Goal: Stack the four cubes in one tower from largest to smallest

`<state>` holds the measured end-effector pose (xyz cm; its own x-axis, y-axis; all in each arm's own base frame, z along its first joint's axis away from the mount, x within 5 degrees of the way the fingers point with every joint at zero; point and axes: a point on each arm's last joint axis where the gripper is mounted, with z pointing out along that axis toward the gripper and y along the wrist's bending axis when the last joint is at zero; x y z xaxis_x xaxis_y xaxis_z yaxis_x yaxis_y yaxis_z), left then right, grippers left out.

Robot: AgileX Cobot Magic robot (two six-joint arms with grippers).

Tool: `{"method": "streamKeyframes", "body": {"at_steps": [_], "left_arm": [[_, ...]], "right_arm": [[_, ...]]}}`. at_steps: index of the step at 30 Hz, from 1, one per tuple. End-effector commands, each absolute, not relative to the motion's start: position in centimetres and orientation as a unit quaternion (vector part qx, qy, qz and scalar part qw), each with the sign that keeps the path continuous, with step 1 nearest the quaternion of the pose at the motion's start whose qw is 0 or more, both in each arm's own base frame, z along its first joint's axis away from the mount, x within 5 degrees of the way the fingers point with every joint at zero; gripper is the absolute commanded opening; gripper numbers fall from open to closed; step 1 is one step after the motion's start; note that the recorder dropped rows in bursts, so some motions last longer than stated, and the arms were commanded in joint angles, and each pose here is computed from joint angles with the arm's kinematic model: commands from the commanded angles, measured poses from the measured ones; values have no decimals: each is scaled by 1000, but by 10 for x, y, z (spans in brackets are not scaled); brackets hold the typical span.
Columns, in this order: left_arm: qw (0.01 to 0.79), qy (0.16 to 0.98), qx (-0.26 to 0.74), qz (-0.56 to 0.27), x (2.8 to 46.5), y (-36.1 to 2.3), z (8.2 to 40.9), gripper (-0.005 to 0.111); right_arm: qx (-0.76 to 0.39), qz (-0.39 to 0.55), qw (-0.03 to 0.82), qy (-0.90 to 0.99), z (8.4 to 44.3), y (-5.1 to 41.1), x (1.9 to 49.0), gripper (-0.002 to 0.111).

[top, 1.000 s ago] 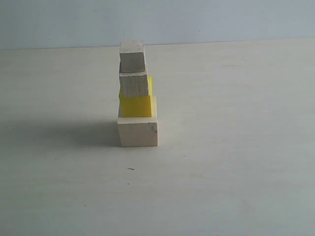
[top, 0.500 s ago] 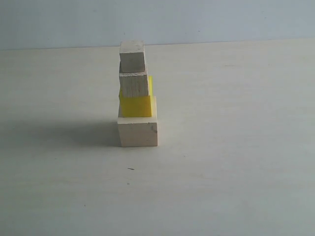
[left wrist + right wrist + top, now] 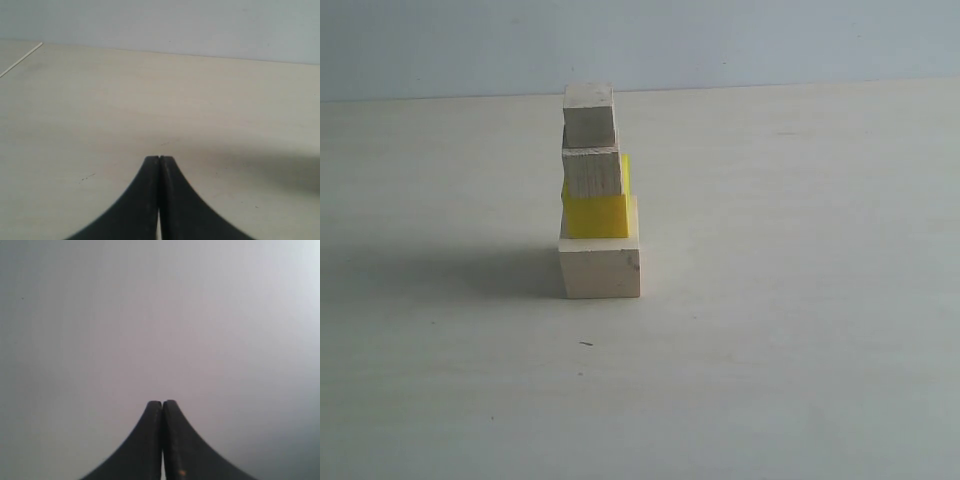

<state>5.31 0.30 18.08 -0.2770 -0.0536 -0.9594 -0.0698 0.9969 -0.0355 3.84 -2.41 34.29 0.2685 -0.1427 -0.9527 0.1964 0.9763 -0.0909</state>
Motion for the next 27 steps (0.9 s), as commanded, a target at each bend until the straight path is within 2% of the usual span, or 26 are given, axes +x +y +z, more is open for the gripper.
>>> {"method": "streamKeyframes", "body": {"at_steps": [1,15,23,27], "left_arm": [[607,794,-42,0,53,3,181,0],[607,794,-42,0,53,3,181,0],[607,794,-42,0,53,3,181,0],[607,794,-42,0,53,3,181,0]], "right_arm": [[19,-105,796,596,341,-23,39,0],[19,-109,795,596,341,-24,39,0],[115,-62,815,564,344,-25,27,0],[69,-28,828,556,347,-15,27,0]]}}
